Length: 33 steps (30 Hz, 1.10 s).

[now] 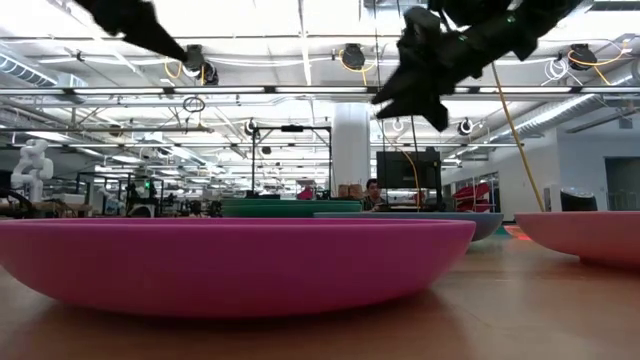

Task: Stack plastic plates
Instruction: Stack the blue plate on top of the green plate

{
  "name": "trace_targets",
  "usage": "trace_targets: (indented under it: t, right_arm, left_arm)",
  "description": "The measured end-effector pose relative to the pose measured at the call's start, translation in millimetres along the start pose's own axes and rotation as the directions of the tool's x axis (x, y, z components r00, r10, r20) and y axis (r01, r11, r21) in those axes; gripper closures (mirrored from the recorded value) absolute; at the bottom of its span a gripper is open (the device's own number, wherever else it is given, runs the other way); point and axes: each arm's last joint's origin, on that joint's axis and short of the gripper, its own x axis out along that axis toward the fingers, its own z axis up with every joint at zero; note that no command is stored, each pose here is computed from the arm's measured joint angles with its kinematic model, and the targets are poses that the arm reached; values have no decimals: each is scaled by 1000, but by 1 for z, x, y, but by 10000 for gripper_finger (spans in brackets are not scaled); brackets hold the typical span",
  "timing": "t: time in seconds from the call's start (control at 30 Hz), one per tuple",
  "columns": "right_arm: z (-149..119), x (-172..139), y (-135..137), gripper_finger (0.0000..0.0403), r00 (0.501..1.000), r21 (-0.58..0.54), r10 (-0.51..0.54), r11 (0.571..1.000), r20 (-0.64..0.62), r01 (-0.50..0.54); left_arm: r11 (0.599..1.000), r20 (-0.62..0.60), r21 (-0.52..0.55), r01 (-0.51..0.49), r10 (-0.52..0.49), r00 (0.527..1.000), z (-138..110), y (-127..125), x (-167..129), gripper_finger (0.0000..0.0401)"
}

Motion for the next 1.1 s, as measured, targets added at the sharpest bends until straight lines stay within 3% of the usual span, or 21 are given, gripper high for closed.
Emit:
trace_targets:
  t: [0.3, 0.43, 0.53, 0.7, 0.87, 1.0, 1.1]
  right_arm:
    - [32, 23, 32, 287, 998, 21, 13, 1000, -58, -11]
    - [47, 33, 42, 287, 983, 22, -55, 998, -175, 59]
    - [55, 40, 45, 287, 945, 23, -134, 989, -299, 148]
    - [50, 53, 36, 287, 807, -2, -266, 950, -528, 312]
    - [29, 56, 19, 287, 584, -28, -342, 878, -736, 478]
    - [15, 53, 8, 287, 409, -122, -406, 815, -817, 567]
    - [9, 53, 0, 287, 374, -147, -421, 802, -826, 579]
  left_arm:
    - [973, 222, -230, 29, 23, 975, -14, 46, -48, 345]
    - [959, 248, -281, 43, 29, 968, -18, 53, -55, 345]
    - [955, 232, -294, 46, 25, 972, -22, 54, -56, 345]
    - [948, 217, -314, 49, 21, 976, -21, 51, -54, 345]
    - [950, 280, -308, 54, 36, 959, -13, 53, -55, 345]
    - [957, 251, -286, 48, 26, 968, -16, 52, -54, 345]
    - [958, 245, -281, 47, 24, 969, -17, 51, -54, 345]
